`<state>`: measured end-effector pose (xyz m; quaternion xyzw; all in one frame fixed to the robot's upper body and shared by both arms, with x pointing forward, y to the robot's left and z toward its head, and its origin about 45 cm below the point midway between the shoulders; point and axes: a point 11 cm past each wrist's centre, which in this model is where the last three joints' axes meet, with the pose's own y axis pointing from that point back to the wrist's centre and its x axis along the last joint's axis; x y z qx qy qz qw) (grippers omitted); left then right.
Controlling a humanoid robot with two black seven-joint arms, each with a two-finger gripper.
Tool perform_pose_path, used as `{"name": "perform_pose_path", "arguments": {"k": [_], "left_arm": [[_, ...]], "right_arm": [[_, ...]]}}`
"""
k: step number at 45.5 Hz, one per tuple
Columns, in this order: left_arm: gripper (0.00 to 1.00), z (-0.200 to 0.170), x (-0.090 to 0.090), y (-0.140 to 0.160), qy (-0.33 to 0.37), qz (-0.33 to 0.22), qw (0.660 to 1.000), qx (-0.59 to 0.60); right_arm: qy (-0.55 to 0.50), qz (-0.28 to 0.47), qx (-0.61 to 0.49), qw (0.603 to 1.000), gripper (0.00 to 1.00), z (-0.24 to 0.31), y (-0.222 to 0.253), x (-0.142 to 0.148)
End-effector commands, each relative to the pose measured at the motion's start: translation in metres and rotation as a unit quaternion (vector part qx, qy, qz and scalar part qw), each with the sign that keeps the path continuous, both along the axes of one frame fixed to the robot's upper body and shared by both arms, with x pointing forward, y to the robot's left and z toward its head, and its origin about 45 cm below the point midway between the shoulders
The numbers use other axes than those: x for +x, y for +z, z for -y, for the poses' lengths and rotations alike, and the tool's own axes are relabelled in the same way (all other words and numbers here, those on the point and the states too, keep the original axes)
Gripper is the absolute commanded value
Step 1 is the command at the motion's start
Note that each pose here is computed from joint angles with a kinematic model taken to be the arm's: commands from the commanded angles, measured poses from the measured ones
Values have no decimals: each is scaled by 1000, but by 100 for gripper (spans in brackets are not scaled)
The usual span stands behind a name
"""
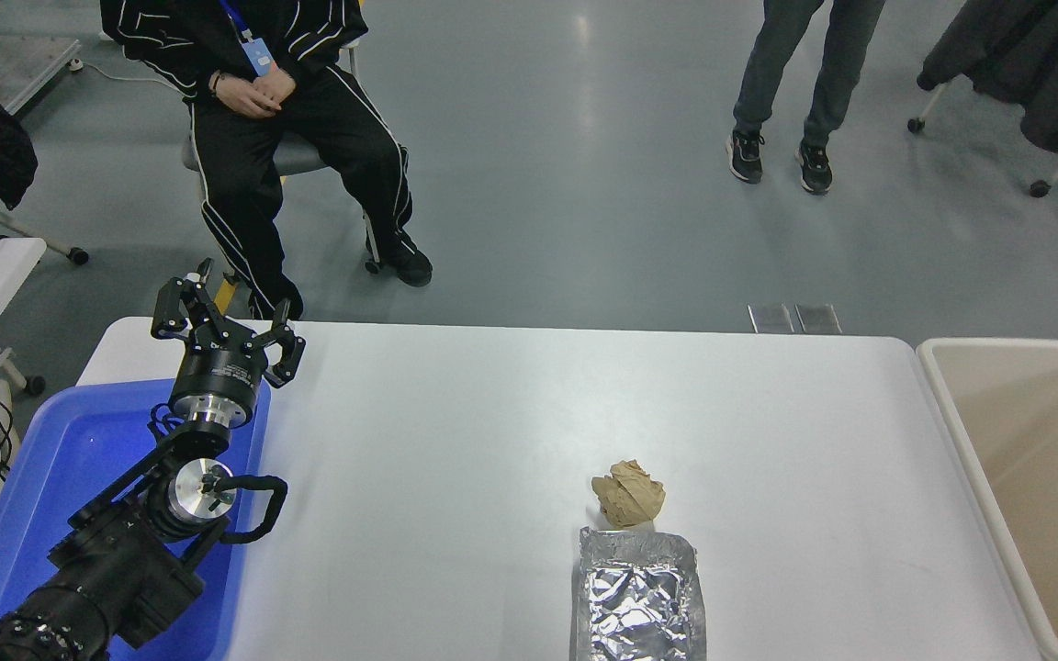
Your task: Dispose of the paper cup in the dustbin
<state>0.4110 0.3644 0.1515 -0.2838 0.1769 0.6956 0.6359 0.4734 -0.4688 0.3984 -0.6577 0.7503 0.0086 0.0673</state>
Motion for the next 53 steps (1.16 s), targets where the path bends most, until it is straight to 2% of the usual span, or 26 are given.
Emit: {"name": "perform_pose_path", "arguments": {"k": [1,10,17,30,53], "left_arm": [[100,0,0,0,0,0,1000,0],[100,0,0,0,0,0,1000,0],[100,0,0,0,0,0,1000,0],[100,0,0,0,0,0,1000,0],[100,0,0,0,0,0,1000,0]], "right_arm": [[28,16,48,998,99,-41,-64,-2],[52,-36,99,993,99,-87,-147,-14],[64,-58,125,988,99,-111,-179,-22],[64,-57,142,986,99,-126,-201,-31],[31,-52,126,990,99,-100,-206,-36]]}}
